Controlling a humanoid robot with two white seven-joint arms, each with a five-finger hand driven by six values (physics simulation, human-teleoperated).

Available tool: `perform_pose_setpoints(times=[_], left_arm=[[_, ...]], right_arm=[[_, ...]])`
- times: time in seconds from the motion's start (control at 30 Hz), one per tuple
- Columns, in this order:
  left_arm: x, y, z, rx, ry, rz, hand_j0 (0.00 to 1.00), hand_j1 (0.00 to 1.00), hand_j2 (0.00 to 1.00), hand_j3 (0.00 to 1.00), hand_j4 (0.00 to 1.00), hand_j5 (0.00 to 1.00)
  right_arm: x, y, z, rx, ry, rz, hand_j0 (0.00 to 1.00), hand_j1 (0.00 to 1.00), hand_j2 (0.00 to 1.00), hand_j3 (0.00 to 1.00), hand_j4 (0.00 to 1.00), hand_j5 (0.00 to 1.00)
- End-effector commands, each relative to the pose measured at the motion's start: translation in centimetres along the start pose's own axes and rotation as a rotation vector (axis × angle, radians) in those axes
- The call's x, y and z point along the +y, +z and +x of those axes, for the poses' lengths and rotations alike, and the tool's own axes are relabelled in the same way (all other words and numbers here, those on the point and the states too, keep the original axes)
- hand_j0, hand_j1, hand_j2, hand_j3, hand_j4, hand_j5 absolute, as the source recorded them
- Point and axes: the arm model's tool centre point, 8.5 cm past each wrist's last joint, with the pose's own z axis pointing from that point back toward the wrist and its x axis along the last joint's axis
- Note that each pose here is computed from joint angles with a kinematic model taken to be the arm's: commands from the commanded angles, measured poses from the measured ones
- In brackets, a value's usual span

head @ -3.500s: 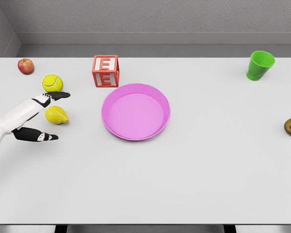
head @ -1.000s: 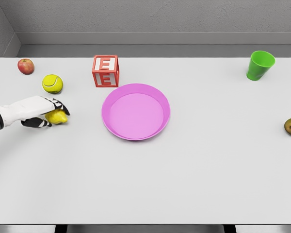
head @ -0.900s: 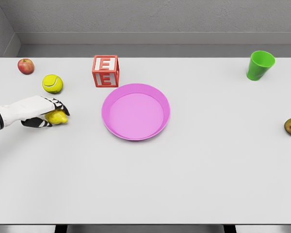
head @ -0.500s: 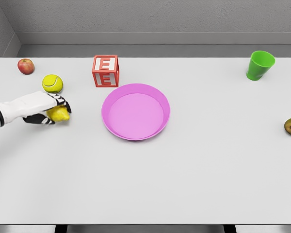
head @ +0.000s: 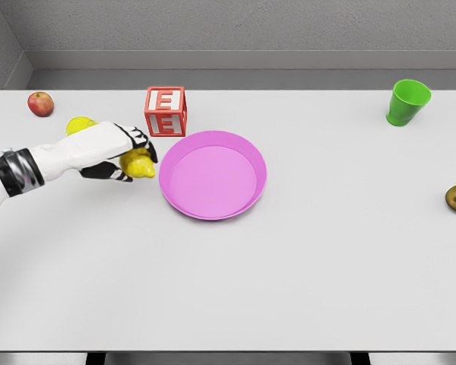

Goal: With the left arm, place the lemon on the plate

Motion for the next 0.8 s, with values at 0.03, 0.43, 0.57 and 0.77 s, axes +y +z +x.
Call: perform_pose_setpoints(times=[0.03, 0.43, 0.57, 0.77], left_arm=[[0.1, -1.7, 1.4, -0.047, 0.029, 0.052, 0.39, 0.39, 0.39, 0.39, 0.39, 0.39], [0.9, -5.7, 3.9, -0.131, 0.071, 0.14, 1.0, 1.0, 1.0, 1.0, 1.0, 1.0], [1.0, -5.2, 3.5, -0.118, 0.064, 0.137, 1.0, 1.0, 1.0, 1.0, 1.0, 1.0], [0.6, 1.6, -1.1, 0.058, 0.072, 0.143, 1.0, 1.0, 1.0, 1.0, 1.0, 1.0]], right_arm=[[0.0, 0.0, 0.0, 0.0, -0.001, 0.0, 1.0, 1.0, 1.0, 1.0, 1.0, 1.0], [0.0, 0.0, 0.0, 0.0, -0.001, 0.0, 1.0, 1.0, 1.0, 1.0, 1.0, 1.0], [0.0, 0.0, 0.0, 0.0, 0.001, 0.0, 1.0, 1.0, 1.0, 1.0, 1.0, 1.0], [0.0, 0.0, 0.0, 0.0, -0.001, 0.0, 1.0, 1.0, 1.0, 1.0, 1.0, 1.0]])
